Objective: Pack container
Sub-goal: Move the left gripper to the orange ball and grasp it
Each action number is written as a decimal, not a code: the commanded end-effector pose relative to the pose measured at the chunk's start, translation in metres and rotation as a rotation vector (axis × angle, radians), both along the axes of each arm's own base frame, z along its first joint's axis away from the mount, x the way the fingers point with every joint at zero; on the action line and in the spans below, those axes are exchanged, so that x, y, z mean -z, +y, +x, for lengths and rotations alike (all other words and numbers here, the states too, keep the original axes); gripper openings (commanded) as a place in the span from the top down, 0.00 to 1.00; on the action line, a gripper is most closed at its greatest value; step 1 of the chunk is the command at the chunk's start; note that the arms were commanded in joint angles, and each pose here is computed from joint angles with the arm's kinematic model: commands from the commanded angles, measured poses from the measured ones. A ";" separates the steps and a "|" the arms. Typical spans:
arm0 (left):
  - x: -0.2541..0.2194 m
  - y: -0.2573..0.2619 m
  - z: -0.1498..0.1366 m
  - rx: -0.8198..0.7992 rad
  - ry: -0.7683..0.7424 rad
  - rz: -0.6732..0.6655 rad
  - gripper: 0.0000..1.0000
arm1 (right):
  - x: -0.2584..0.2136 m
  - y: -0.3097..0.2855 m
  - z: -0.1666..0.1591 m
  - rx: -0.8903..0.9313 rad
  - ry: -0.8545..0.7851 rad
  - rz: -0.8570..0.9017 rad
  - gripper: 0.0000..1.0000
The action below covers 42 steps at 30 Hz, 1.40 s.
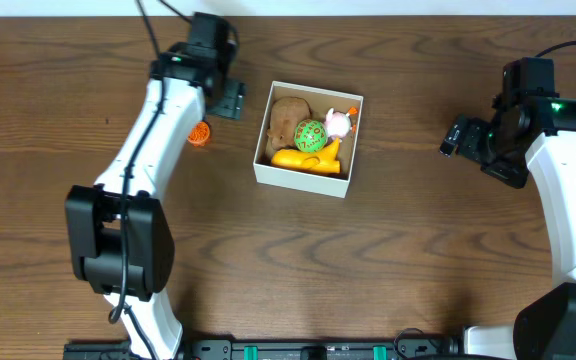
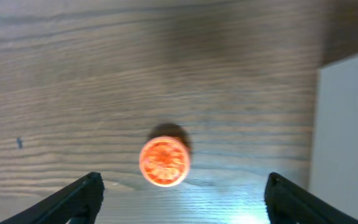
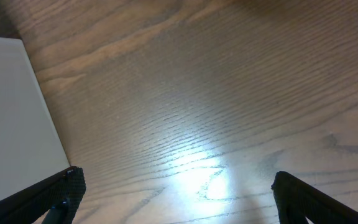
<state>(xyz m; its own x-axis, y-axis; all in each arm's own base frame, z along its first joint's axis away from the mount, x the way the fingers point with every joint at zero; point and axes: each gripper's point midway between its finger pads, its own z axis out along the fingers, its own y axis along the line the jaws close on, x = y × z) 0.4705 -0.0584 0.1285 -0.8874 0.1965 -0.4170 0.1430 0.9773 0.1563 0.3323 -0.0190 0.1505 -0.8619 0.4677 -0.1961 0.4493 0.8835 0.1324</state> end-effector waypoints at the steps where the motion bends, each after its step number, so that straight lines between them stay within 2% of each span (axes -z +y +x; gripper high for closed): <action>1: 0.006 0.014 0.002 -0.021 0.013 -0.060 0.13 | -0.001 -0.002 0.001 -0.013 -0.001 -0.018 0.01; 12: 0.083 0.036 -0.006 -0.035 0.203 -0.073 0.12 | -0.001 -0.001 -0.001 -0.013 0.009 -0.017 0.01; 32: 0.148 0.037 -0.020 -0.039 0.342 -0.060 0.13 | 0.000 -0.001 -0.003 -0.013 0.016 -0.017 0.01; 42: 0.148 0.037 -0.023 -0.041 0.354 -0.059 0.29 | 0.000 -0.001 -0.003 -0.013 0.017 -0.016 0.01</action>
<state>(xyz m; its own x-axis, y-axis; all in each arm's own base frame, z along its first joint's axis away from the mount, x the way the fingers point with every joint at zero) 0.4587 -0.0233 0.0011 -0.9791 0.1302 -0.1560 0.1252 0.9913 0.0416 0.3283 -0.0187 0.1496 -0.8650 0.4680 -0.1810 0.4515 0.8833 0.1261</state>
